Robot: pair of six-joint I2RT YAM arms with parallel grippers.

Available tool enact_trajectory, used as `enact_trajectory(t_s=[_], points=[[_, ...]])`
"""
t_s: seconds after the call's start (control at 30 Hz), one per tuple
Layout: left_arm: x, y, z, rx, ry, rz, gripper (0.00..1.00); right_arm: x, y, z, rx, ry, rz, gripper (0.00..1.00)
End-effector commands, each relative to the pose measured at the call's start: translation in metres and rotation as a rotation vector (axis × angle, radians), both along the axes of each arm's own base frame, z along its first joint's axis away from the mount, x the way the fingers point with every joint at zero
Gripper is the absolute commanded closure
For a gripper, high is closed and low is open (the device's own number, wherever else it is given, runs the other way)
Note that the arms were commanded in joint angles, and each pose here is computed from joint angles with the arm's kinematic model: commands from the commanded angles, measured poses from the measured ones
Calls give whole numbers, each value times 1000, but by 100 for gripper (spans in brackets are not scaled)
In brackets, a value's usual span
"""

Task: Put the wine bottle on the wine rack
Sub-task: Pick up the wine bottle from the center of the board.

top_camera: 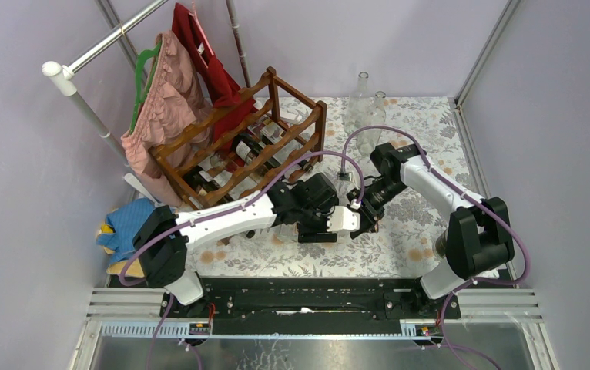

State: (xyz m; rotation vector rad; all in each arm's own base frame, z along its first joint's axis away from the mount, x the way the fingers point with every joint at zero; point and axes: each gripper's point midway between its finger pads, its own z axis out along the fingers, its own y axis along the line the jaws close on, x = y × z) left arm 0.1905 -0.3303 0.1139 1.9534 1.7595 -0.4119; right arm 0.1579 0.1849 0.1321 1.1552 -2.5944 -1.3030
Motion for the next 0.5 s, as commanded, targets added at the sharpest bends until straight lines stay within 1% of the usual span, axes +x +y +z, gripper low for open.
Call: enact_trajectory(t_s=[0.0, 0.1, 0.23, 0.33, 0.4, 0.47], points=[[19, -29, 39, -131, -95, -1, 99, -10, 3, 3, 15, 40, 14, 90], [19, -29, 40, -135, -94, 0, 99, -11, 4, 3, 20, 47, 13, 91], [20, -29, 41, -133, -100, 12, 94, -13, 6, 6, 46, 59, 19, 100], [21, -27, 40, -129, -102, 17, 93, -14, 7, 10, 61, 55, 25, 100], [20, -28, 40, -131, -100, 11, 95, -14, 5, 8, 54, 53, 29, 100], [18, -30, 42, -143, -93, -1, 98, -14, 5, 3, 40, 64, 30, 79]])
